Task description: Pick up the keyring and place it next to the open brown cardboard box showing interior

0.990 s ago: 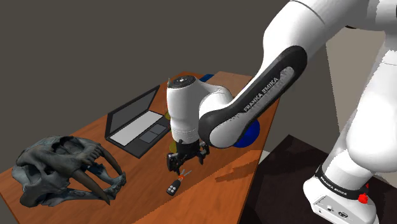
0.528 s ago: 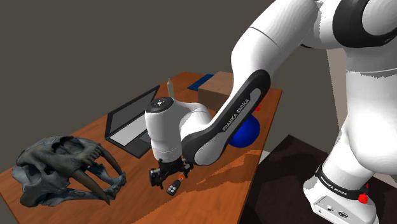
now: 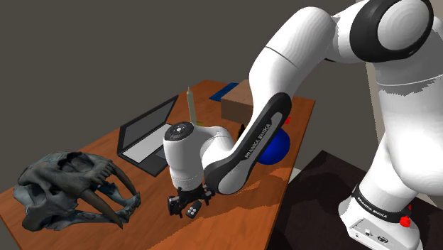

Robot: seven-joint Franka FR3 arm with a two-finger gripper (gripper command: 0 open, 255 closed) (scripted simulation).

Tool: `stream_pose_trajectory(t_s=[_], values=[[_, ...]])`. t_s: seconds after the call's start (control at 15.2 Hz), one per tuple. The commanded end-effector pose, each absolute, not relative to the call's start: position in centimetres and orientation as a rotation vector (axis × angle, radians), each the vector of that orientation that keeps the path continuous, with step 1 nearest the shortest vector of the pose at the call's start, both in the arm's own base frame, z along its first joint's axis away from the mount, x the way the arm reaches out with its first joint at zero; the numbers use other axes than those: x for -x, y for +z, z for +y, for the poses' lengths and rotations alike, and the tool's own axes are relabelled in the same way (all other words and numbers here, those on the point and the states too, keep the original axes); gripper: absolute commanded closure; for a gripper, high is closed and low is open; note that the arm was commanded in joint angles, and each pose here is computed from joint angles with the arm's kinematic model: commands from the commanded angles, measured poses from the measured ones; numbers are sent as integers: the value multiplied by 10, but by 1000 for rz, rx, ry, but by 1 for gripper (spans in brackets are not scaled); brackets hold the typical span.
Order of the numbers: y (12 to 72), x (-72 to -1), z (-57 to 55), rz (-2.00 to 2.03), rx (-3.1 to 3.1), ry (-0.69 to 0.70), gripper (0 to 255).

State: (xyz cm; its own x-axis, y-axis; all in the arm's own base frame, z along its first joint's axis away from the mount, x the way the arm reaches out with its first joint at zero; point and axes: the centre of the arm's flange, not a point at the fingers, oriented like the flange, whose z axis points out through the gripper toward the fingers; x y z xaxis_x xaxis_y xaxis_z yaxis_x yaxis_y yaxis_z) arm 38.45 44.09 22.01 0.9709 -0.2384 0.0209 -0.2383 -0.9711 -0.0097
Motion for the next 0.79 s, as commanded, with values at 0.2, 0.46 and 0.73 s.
stream_pose_trajectory(t_s=[0.2, 0.46, 0.73], values=[[218, -385, 441, 376, 3111, -35, 0], [218, -385, 441, 376, 3111, -35, 255], [218, -385, 441, 376, 3111, -35, 255]])
